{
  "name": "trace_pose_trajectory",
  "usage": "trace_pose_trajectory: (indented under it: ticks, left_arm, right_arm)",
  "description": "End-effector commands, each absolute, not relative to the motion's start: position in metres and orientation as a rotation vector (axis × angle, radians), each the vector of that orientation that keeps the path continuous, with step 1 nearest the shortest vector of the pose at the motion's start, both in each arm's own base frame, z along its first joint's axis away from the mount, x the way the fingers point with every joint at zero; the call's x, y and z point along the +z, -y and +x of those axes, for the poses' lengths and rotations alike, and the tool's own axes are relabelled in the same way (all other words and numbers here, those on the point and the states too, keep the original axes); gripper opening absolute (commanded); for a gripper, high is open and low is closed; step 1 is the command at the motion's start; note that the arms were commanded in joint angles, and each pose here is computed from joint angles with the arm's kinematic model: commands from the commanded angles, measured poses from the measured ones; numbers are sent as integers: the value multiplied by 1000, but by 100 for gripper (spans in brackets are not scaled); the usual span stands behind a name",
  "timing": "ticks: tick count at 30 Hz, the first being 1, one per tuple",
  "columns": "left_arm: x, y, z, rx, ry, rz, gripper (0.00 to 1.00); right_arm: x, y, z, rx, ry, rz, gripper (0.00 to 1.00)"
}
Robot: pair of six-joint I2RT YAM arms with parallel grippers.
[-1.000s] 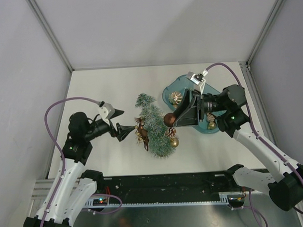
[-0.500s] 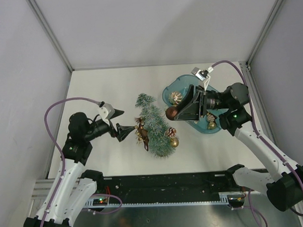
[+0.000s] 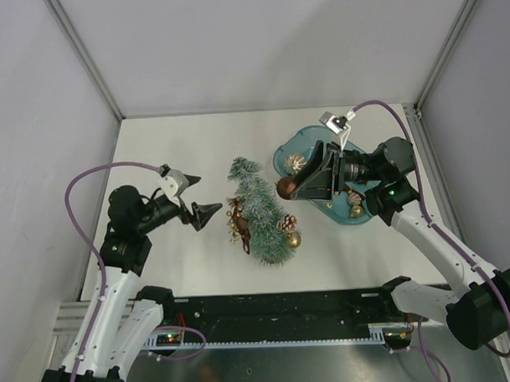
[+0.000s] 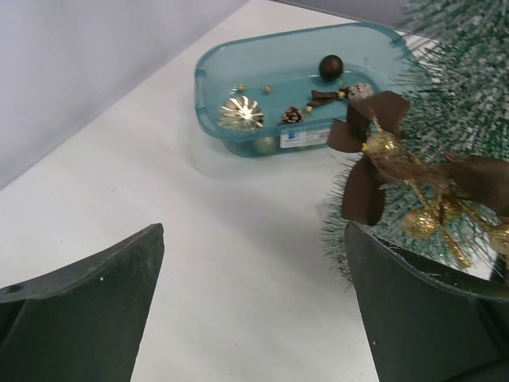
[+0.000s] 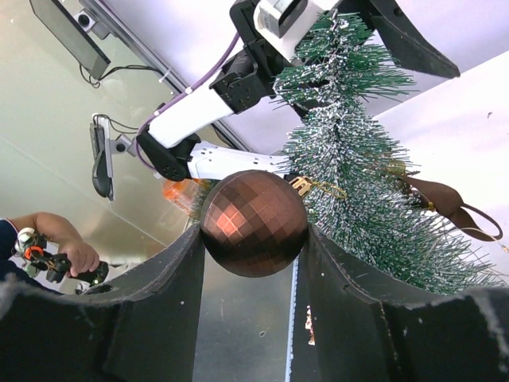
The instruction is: Decorate the small christmas tree
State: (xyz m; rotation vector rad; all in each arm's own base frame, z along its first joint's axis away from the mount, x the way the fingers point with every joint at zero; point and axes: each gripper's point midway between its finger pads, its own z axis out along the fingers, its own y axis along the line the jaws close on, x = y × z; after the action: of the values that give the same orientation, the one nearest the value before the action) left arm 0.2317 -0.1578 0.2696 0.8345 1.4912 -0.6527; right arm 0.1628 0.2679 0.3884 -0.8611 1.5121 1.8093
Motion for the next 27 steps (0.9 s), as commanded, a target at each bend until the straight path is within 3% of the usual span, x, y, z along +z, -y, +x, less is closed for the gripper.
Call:
trace_pose_trajectory:
  ticks: [1, 11, 27]
  left_arm:
    - [304, 139, 248, -460, -1405, 831, 100]
    - [331, 127, 265, -332, -1362, 804, 100]
    - [366, 168, 254, -564, -1254, 872, 100]
  right_arm:
    - [403, -267, 162, 1774, -1427, -896, 39]
    - [402, -268, 157, 1771, -1421, -914, 38]
    - [390, -278, 148, 1739, -1440, -942, 36]
